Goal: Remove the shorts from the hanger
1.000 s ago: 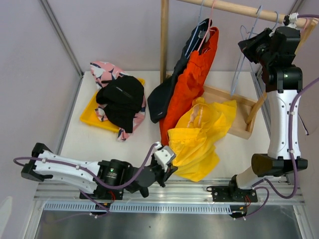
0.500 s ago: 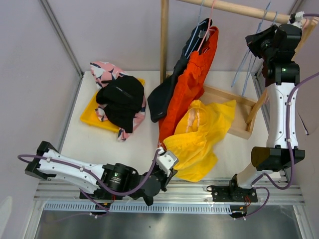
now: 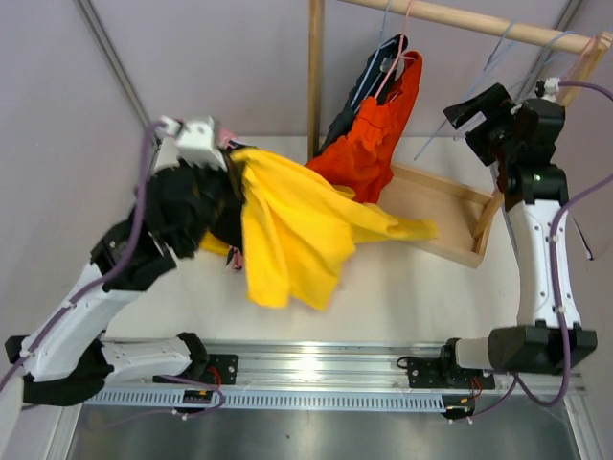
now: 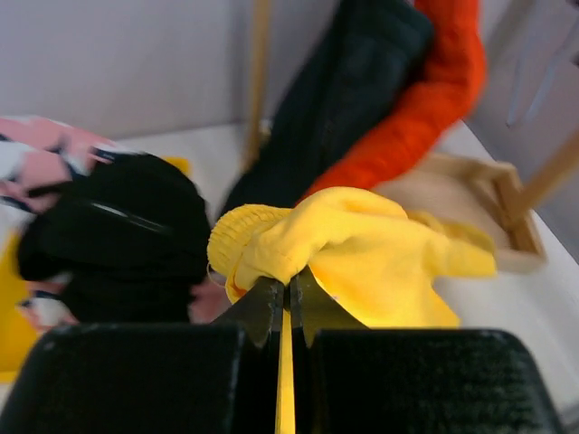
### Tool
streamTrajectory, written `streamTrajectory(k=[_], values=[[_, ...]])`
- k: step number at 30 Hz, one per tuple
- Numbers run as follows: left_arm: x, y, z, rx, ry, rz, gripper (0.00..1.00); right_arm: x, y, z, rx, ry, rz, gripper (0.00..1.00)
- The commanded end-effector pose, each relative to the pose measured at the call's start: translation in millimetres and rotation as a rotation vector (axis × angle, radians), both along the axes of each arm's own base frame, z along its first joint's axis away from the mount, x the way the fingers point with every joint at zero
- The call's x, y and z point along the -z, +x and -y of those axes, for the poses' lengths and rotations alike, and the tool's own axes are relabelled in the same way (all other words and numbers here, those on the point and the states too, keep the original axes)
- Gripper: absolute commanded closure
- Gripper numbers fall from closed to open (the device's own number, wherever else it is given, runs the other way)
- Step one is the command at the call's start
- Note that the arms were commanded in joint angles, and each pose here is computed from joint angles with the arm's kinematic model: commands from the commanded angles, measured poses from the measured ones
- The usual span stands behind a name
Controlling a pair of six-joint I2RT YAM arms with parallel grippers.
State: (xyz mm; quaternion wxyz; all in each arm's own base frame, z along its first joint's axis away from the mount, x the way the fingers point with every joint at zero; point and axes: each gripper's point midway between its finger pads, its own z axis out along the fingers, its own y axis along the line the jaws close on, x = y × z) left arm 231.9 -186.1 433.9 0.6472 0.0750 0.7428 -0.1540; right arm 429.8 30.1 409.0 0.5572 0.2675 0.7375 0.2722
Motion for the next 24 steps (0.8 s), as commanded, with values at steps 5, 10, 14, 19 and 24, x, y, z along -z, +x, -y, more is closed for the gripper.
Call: streamTrajectory(k=[5, 10, 14, 19, 24], values=[[-92, 91, -67, -0.181, 0.03, 0.163, 1.0, -24, -89, -14, -0.057, -0.009, 0.134, 0.01], [-119, 165, -111, -0.308, -0.035, 0.164, 1.0, -4, -137, -25, -0.104, -0.011, 0.133, 0.01], [-131, 209, -133, -0.344, -0.06, 0.173, 1.0, 19, -157, -26, -0.118, -0.033, 0.086, 0.01], [-71, 267, -140, -0.363, -0.021, 0.07, 1.0, 28, -169, -34, -0.155, -0.021, 0.094, 0.01], [21, 314, -139, -0.366, 0.033, -0.121, 1.0, 7, -179, -51, -0.247, 0.011, 0.195, 0.01]])
